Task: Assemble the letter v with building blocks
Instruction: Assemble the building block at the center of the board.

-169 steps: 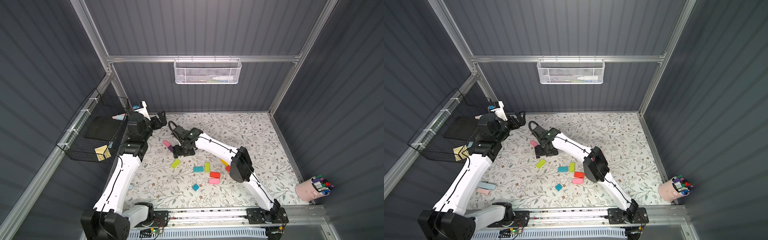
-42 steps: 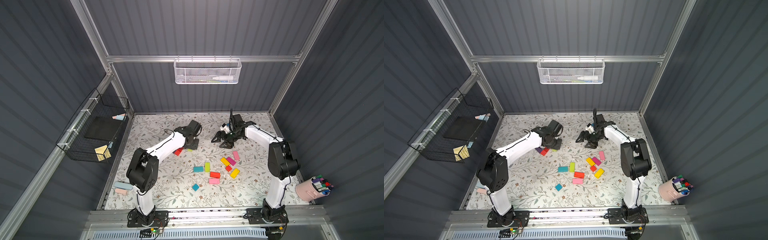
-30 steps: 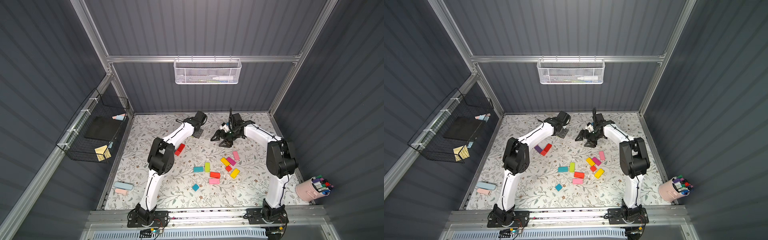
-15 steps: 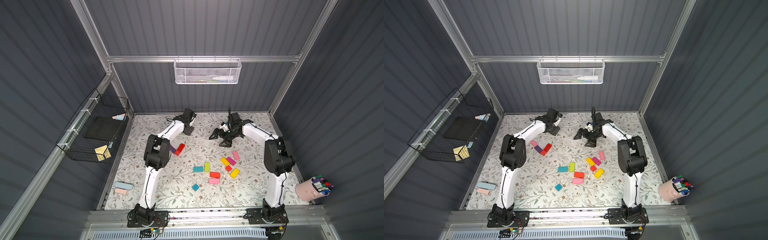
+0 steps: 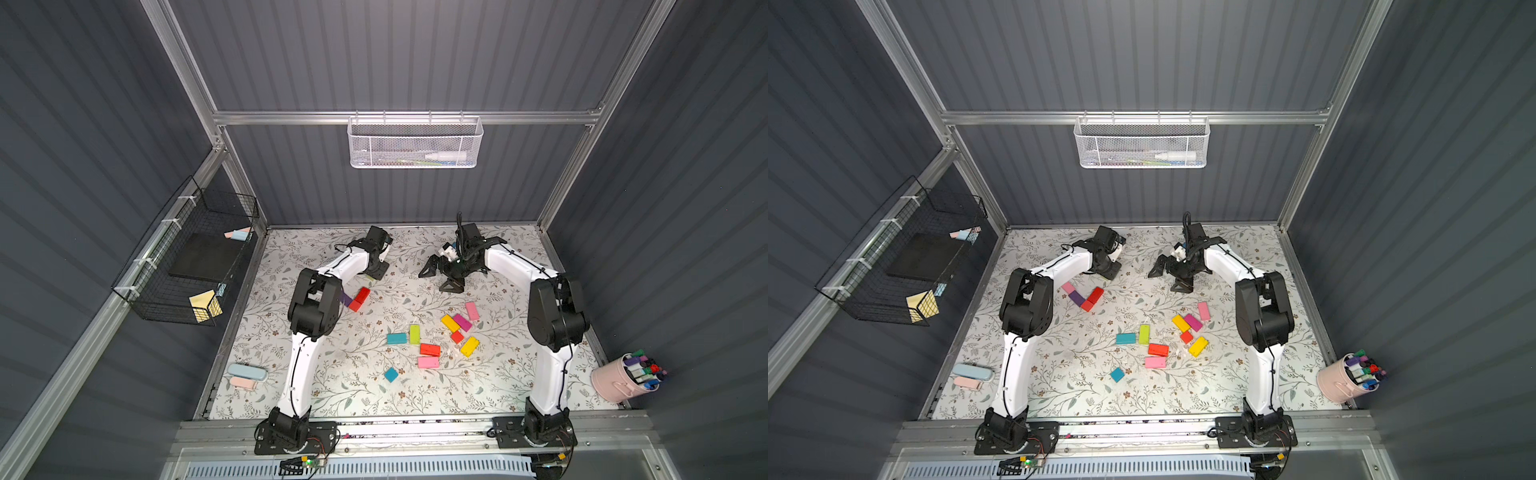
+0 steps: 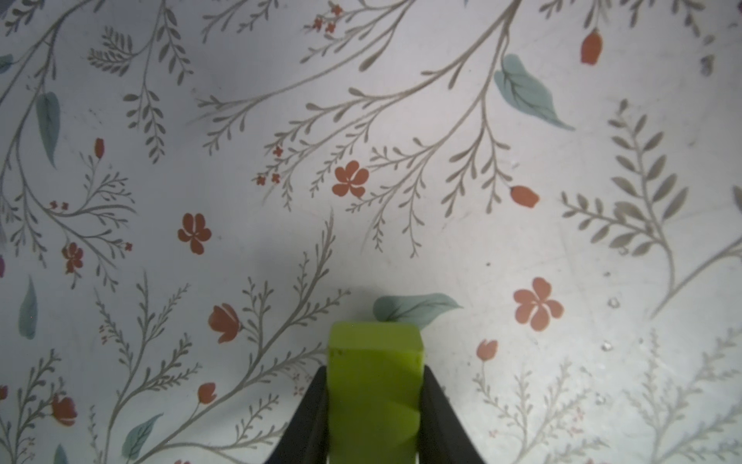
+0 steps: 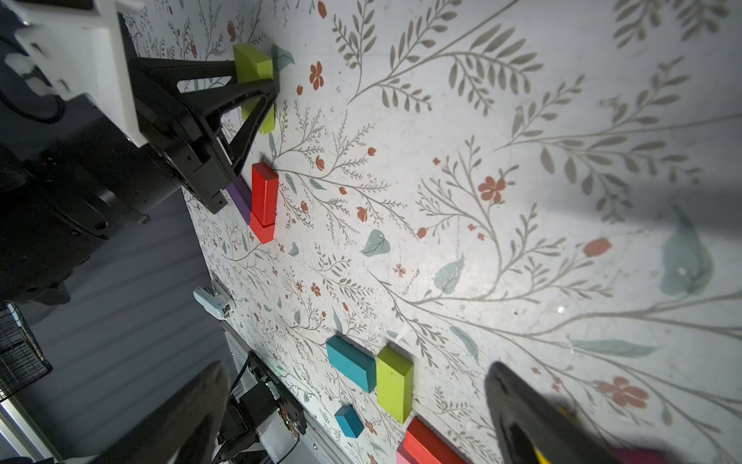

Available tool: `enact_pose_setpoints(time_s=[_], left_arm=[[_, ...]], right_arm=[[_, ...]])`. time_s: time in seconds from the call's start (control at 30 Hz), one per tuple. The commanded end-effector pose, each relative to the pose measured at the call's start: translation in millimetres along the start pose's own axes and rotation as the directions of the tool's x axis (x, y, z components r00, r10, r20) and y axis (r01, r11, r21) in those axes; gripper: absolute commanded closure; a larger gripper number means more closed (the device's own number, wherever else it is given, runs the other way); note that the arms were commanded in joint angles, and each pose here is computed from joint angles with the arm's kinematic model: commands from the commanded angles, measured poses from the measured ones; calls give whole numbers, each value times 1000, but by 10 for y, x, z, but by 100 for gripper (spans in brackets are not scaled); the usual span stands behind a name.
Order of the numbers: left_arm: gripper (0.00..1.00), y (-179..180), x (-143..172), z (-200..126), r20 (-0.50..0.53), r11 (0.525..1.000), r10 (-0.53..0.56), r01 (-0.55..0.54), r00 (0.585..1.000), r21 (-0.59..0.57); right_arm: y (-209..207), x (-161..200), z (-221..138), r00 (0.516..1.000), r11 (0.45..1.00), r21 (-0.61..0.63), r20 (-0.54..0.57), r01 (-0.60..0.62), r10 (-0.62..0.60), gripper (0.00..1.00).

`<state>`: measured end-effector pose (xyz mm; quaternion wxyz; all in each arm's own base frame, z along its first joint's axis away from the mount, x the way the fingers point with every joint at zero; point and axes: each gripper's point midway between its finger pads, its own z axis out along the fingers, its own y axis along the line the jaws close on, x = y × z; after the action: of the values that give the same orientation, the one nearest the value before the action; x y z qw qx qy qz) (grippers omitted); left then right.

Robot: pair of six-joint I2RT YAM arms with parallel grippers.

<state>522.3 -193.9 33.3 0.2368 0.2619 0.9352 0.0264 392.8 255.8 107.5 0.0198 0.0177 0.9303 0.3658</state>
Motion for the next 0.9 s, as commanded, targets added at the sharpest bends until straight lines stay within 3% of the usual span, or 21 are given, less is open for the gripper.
enact_pose_setpoints(time_s=[0.0, 0.2, 0.43, 0.87], left_arm=[[97, -126, 364, 188, -113, 998, -7, 14, 994, 56], [92, -175, 577, 235, -174, 997, -12, 24, 985, 68], [77, -256, 780, 257, -223, 995, -23, 45, 975, 94], [75, -310, 931, 232, -257, 991, -31, 63, 966, 118]], right_arm=[[0, 33, -9, 1000, 1000, 21, -11, -5, 5, 1], [10, 37, -24, 1000, 1000, 22, -6, -6, 6, 1], [44, 65, -10, 1000, 1000, 22, -12, 4, -4, 1], [63, 110, 7, 1000, 1000, 24, -13, 4, -4, 1]])
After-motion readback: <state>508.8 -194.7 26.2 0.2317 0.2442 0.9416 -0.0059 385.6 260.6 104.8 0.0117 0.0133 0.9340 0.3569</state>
